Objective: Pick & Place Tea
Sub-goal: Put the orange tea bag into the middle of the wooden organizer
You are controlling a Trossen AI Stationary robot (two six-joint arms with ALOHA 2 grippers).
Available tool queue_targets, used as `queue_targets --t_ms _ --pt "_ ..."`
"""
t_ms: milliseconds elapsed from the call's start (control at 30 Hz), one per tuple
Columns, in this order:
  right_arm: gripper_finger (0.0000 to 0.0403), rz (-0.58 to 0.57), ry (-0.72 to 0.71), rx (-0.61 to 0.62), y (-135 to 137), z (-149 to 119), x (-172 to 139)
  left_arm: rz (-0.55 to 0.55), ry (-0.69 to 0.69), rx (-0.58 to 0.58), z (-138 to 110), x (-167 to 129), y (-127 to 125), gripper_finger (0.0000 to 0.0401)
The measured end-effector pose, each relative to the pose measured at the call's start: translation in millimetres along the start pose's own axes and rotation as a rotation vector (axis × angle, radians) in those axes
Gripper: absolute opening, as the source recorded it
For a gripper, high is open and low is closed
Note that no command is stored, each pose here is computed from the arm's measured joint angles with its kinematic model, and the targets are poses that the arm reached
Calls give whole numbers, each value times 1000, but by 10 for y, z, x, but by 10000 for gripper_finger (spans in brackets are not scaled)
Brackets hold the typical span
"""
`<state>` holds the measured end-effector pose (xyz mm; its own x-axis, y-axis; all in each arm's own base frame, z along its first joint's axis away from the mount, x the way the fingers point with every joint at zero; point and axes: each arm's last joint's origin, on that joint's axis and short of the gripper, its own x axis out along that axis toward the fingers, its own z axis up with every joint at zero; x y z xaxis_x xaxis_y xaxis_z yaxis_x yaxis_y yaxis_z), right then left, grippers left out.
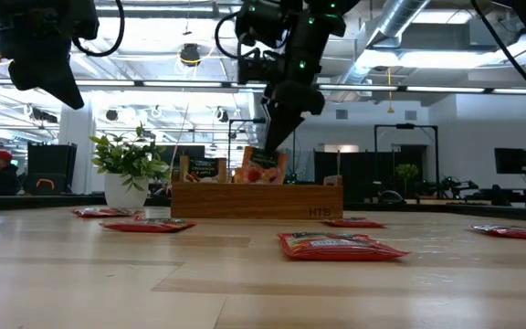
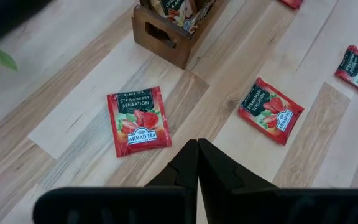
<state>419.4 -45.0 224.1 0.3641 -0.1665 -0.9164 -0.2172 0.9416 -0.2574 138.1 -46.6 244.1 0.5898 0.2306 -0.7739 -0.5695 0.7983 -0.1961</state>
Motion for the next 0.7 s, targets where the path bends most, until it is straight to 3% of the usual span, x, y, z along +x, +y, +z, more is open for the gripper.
queue_targets --t_ms 567,700 --pt "1 -13 -30 -35 14 32 13 -1 0 0 0 0 0 0" --pt "18 -13 -31 -50 7 30 14 -1 1 1 0 0 0 0"
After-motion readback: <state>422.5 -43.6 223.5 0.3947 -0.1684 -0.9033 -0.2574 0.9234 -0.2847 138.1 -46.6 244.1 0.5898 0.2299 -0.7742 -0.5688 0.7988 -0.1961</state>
